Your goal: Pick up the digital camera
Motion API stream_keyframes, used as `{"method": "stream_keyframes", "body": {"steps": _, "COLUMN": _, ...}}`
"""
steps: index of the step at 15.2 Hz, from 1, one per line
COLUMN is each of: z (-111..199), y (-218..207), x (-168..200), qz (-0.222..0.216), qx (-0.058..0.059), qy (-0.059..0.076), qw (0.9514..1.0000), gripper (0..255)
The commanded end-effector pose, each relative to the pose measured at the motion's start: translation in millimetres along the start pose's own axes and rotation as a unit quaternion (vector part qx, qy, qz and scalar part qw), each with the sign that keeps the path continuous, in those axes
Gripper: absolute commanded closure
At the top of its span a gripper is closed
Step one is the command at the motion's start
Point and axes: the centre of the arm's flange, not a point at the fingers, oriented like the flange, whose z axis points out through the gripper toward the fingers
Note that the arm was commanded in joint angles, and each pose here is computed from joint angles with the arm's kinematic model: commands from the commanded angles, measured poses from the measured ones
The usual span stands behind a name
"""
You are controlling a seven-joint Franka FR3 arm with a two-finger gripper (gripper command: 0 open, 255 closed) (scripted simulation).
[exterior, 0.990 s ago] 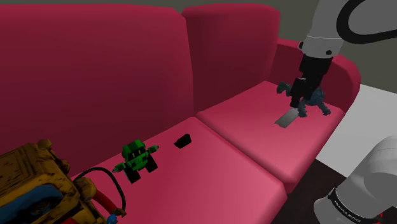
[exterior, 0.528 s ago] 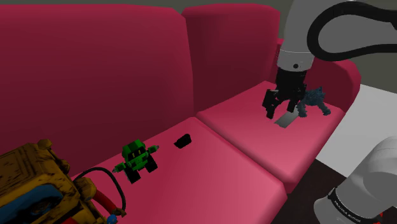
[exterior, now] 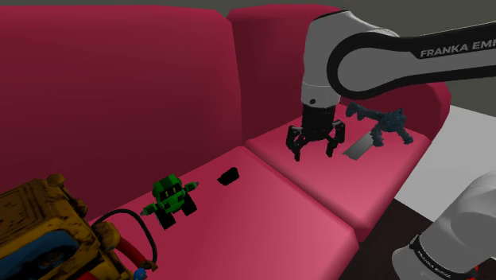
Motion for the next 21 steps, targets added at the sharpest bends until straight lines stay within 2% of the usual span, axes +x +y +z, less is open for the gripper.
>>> {"method": "stream_keyframes", "body": {"steps": 1, "z": 8.6, "y": -25.6, "x": 6.8, "qz": 0.036, "qx": -0.002, "qy": -0.004, "qw": 0.9993, "gripper": 0}}
{"method": "stream_keyframes", "body": {"steps": 6, "z": 30.6, "y": -86.9, "x": 27.5, "qz": 0.12, "qx": -0.009, "qy": -0.013, "qw": 0.9927, "gripper": 0}}
{"method": "stream_keyframes", "body": {"steps": 11, "z": 53.8, "y": -143.7, "x": 57.6, "qz": 0.202, "qx": -0.016, "qy": -0.022, "qw": 0.979, "gripper": 0}}
{"method": "stream_keyframes", "body": {"steps": 16, "z": 78.4, "y": -194.3, "x": 96.3, "qz": 0.283, "qx": -0.022, "qy": -0.031, "qw": 0.9583, "gripper": 0}}
{"method": "stream_keyframes", "body": {"steps": 21, "z": 104.4, "y": -237.5, "x": 142.4, "qz": 0.362, "qx": -0.029, "qy": -0.039, "qw": 0.9309, "gripper": 0}}
